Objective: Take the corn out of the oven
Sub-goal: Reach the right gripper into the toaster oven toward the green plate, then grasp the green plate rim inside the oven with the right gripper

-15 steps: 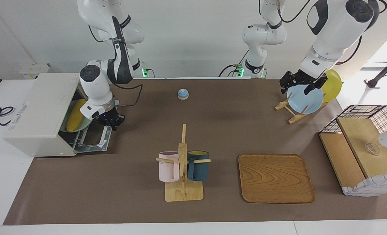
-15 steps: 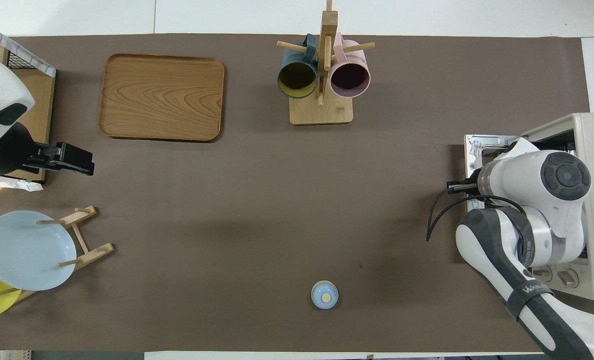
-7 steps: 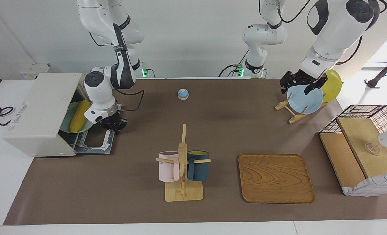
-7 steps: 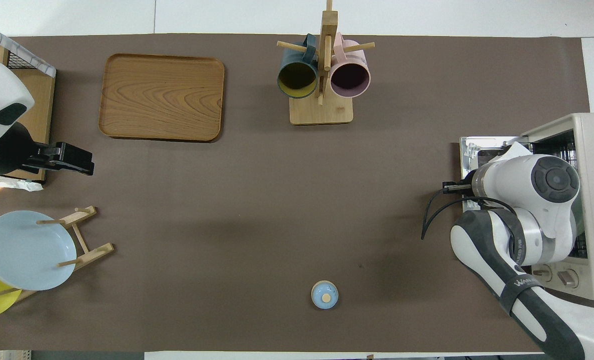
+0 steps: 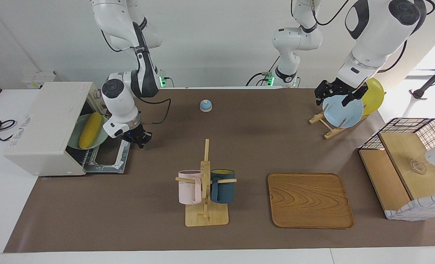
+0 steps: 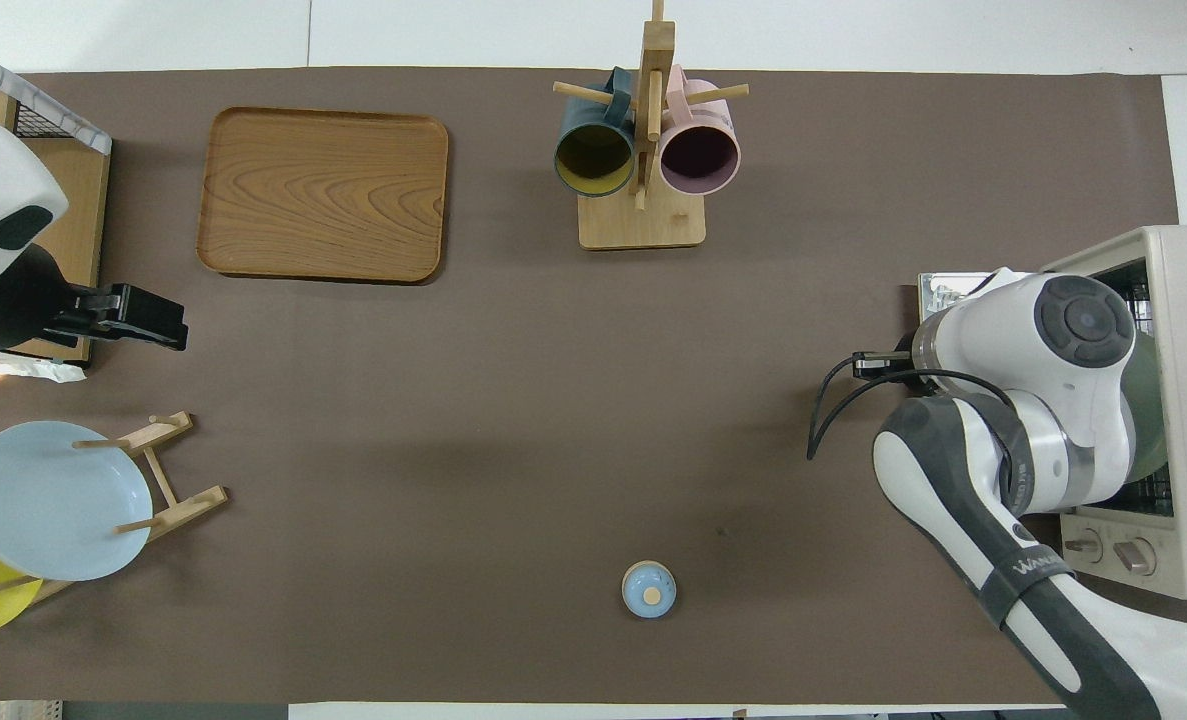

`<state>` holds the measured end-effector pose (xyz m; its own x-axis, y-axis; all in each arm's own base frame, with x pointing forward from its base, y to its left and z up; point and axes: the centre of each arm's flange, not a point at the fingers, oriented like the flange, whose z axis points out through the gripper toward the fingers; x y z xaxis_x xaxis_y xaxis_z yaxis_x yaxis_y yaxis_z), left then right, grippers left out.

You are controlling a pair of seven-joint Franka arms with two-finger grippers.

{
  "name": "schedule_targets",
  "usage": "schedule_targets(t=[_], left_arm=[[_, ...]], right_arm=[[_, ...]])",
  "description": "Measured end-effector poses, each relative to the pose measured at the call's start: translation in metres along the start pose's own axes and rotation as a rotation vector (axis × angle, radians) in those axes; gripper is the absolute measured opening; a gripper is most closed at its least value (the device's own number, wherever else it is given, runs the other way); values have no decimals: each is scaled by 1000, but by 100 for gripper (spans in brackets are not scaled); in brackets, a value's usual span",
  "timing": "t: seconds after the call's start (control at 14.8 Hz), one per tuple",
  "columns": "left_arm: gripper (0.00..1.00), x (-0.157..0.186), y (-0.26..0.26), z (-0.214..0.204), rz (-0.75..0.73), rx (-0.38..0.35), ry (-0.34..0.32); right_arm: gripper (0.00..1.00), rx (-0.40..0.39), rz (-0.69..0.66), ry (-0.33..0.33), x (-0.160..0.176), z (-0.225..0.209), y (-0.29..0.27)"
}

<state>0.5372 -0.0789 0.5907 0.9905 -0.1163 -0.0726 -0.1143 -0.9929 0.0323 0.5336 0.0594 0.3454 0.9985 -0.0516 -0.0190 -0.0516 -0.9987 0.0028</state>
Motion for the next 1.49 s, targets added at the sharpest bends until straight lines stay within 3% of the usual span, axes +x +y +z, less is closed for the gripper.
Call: schedule_targets(t=[0.14,0.41,0.81,1.49], left_arm=[[100,0,0,0,0,0,0],[100,0,0,0,0,0,0],[100,0,0,0,0,0,0],[100,0,0,0,0,0,0]], right_arm=[[1,-5,12,-25,5,-35,5],[39,-10,75,-63,-2,-71,40],[38,-33,133,-107,-13,-57,106],[34,-43,66,-83,-31,-26,132]])
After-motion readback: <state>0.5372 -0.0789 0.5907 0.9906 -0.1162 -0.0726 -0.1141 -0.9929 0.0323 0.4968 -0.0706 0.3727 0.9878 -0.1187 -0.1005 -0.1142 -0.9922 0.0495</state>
